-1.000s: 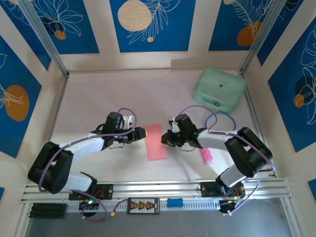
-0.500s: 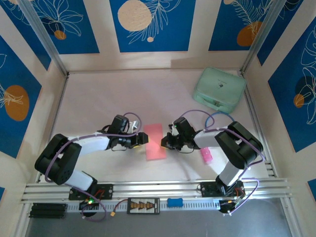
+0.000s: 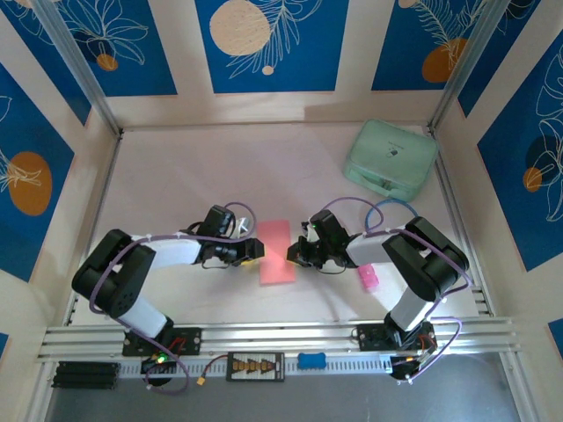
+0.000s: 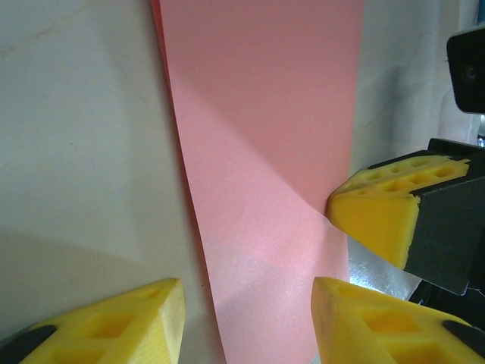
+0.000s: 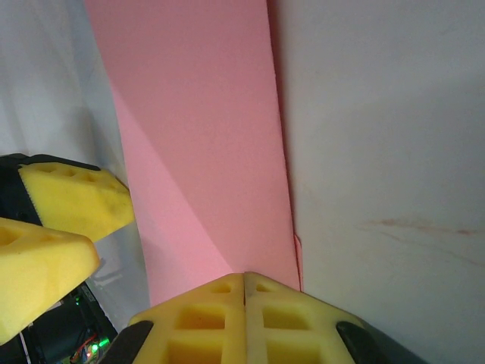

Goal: Fold a paper plane with a square sheet of paper (pick it up from the middle)
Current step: Third fold the triangle at the center of the table.

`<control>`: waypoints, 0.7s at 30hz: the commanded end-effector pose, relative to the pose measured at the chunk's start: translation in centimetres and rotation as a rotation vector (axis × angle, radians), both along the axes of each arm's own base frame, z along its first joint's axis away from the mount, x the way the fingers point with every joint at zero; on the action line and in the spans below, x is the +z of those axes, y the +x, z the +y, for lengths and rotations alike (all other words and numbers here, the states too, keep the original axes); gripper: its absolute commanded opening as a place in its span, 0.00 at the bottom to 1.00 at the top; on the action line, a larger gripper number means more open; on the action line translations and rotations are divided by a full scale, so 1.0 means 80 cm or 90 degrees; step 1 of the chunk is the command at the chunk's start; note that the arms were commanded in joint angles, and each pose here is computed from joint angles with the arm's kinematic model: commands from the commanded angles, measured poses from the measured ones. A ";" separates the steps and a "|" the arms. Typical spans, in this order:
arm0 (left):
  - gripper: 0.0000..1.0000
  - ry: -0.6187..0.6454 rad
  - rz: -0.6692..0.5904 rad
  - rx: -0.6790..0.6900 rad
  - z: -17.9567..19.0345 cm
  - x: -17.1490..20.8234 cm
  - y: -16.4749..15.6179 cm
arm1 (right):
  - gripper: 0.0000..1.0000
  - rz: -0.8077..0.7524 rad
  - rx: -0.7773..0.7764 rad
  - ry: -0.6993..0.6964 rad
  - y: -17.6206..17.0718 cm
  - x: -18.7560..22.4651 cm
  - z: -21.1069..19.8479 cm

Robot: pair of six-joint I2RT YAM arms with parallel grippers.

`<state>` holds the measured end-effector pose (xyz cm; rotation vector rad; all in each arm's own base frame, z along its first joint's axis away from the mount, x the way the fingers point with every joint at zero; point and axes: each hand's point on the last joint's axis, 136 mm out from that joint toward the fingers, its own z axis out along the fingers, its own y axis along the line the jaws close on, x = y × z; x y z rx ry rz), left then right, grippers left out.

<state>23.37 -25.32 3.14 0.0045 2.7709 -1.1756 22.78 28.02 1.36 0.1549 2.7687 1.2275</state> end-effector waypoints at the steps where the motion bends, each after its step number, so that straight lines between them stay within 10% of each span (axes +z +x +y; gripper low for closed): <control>1: 0.44 -0.003 0.008 -0.004 -0.008 -0.006 0.003 | 0.05 0.063 -0.005 -0.077 -0.031 -0.042 -0.024; 21: 0.23 0.013 0.023 0.019 -0.009 -0.012 0.015 | 0.05 0.057 0.003 -0.077 -0.033 -0.041 -0.020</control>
